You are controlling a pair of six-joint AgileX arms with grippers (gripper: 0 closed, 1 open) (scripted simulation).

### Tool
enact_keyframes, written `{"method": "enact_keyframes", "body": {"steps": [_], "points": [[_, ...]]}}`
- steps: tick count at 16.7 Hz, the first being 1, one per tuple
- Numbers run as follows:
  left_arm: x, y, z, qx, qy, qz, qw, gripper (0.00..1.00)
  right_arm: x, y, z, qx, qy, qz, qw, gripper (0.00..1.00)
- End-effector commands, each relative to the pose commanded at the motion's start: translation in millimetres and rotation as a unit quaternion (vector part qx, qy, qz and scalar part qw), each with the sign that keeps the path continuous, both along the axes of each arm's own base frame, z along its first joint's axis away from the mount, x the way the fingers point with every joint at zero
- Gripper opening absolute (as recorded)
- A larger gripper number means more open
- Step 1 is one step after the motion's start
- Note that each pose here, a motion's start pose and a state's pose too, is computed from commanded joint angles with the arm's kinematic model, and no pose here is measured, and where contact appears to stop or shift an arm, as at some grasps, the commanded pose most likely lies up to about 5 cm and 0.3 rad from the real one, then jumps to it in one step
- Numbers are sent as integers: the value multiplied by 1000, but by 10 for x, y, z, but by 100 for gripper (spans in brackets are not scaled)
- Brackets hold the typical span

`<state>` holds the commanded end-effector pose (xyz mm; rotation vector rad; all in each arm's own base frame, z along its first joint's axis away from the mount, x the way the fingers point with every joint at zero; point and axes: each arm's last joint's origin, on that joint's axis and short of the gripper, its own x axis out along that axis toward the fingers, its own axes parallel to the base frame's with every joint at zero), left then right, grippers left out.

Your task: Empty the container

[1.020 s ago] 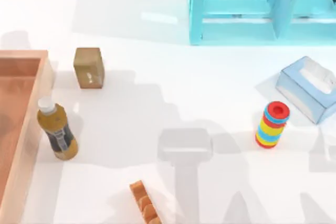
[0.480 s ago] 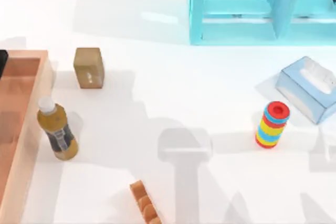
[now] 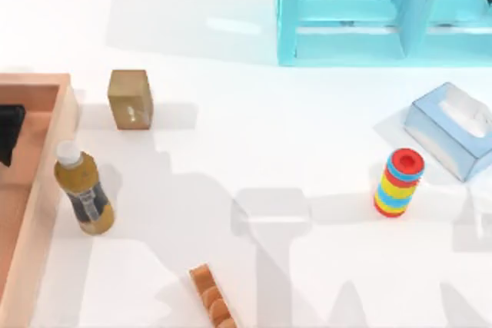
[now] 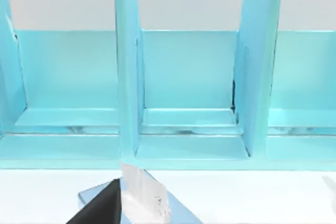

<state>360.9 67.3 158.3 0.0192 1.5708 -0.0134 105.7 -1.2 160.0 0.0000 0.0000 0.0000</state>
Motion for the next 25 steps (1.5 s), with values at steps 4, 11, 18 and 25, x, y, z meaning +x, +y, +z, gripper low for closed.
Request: {"method": "enact_keyframes", "body": {"steps": [4,11,18,25], "points": [[0,0,0,0,0,0,1000,85,0,0,0,0,0,0,1000,100],[0,0,0,0,0,0,1000,32,0,0,0,0,0,0,1000,100],[0,0,0,0,0,0,1000,0,0,0,0,0,0,0,1000,100],[2,-10,15,2,-1,-1,1000,0,0,0,0,0,0,0,1000,100]]}}
